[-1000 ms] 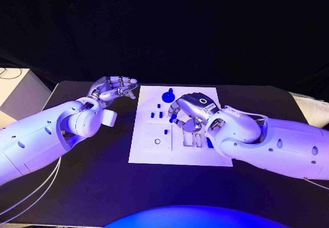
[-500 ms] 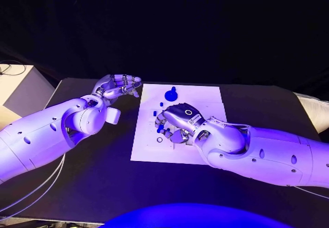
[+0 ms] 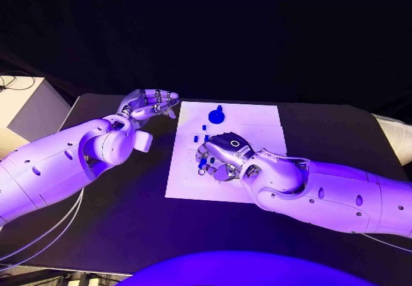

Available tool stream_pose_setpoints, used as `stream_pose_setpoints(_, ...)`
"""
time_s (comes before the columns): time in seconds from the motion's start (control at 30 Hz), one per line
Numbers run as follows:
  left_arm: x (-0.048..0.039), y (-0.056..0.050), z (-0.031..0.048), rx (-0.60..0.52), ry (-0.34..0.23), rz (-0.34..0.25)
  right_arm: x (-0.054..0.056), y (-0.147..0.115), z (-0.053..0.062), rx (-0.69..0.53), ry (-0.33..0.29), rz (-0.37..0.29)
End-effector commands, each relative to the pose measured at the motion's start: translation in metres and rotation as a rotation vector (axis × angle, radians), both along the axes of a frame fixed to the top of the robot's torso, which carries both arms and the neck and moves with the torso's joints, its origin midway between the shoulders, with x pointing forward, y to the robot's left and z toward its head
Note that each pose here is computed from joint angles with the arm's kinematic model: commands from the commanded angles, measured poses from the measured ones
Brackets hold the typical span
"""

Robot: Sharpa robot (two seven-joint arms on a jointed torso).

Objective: Assemble the parts on the task board

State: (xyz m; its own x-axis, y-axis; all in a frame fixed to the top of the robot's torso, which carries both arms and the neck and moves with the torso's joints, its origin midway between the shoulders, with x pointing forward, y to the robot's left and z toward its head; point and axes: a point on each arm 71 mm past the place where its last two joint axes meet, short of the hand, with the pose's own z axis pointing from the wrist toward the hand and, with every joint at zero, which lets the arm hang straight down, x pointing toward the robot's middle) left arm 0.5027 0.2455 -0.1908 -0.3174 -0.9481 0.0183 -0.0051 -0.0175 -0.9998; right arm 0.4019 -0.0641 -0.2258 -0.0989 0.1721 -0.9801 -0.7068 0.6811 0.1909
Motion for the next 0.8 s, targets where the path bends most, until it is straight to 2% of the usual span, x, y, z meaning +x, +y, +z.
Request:
stream_pose_setpoints(0.03, -0.0005, -0.0016, 0.0007, -0.012, -0.003, -0.011, -0.0016, 0.0019, -0.0028, -0.035, 0.006, 0.018)
stream_pose_setpoints(0.8, -0.0005, -0.0022, 0.0006, -0.012, -0.004, -0.012, -0.0022, 0.0036, -0.0118, -0.072, 0.033, 0.023)
